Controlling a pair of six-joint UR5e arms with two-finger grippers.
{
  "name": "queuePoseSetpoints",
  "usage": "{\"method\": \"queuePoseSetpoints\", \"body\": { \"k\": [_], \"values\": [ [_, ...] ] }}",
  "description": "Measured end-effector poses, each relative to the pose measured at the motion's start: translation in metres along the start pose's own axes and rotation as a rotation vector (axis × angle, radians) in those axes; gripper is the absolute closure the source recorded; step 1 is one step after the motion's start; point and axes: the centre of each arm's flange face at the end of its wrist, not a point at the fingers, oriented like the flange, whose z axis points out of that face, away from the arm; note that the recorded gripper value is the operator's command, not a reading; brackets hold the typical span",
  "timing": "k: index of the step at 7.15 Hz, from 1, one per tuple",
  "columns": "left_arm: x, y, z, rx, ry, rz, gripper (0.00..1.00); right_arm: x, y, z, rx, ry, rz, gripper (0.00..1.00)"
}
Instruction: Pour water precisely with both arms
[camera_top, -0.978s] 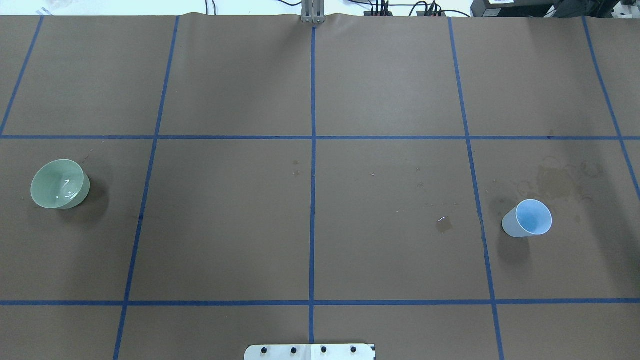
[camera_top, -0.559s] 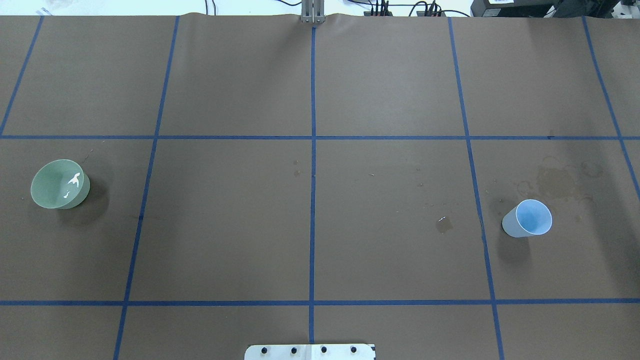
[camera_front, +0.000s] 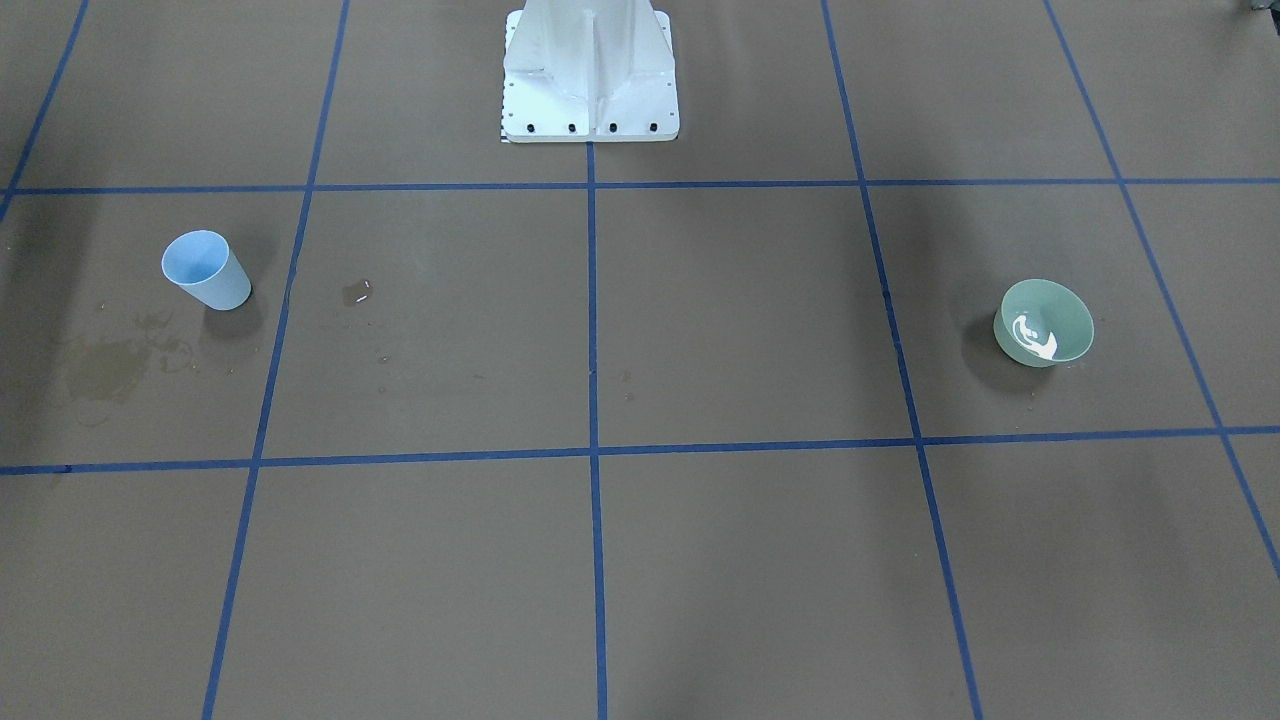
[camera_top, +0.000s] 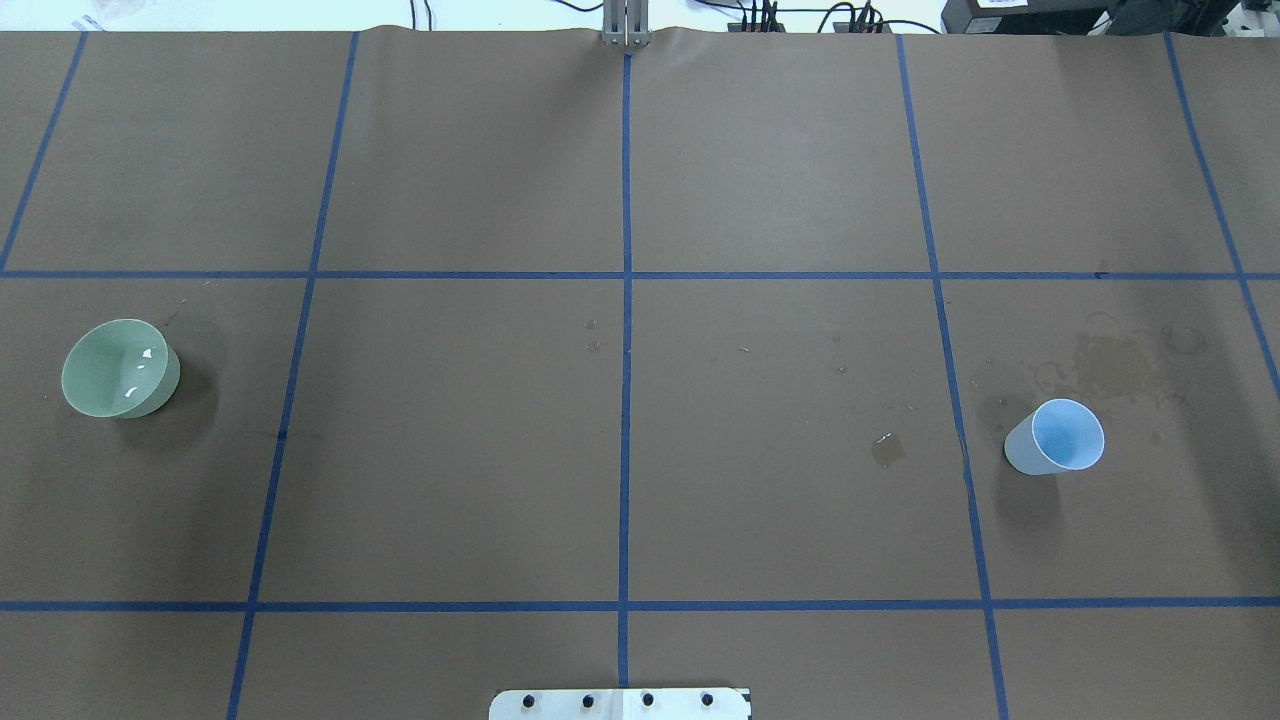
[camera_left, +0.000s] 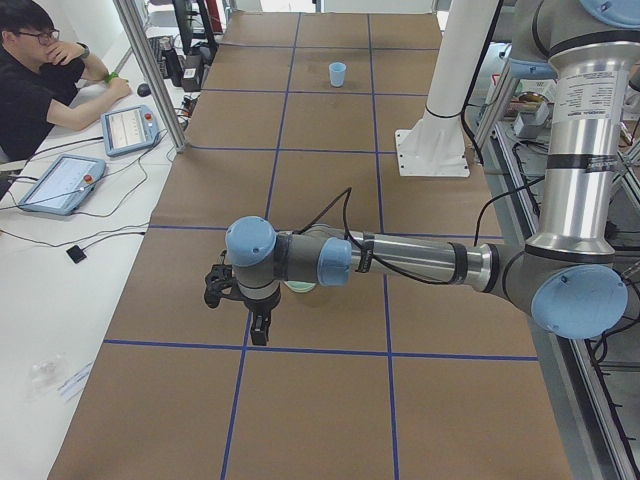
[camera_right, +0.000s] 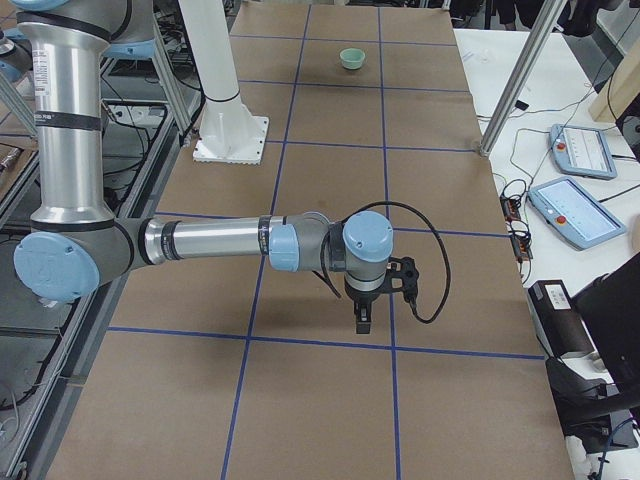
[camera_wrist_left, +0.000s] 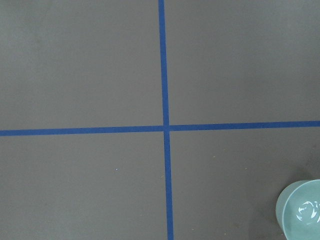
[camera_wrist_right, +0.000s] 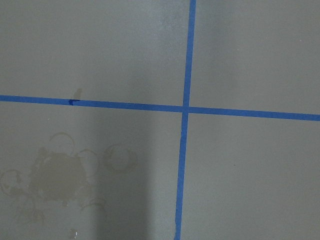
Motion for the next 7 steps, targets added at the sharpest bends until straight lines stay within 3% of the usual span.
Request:
{"method": "queuePoseSetpoints", "body": {
  "k": [4,7],
  "values": [
    [-0.01,0.02,0.001,-0.003,-0.081,-0.008,0.0,0.01,-0.003,0.015,-0.026,-0.045,0.049,0.0],
    [-0.01,0.021,0.001,-0.004,-0.089,-0.008,0.0,0.019,-0.002,0.025,-0.045,-0.047,0.065,0.0]
  ]
}}
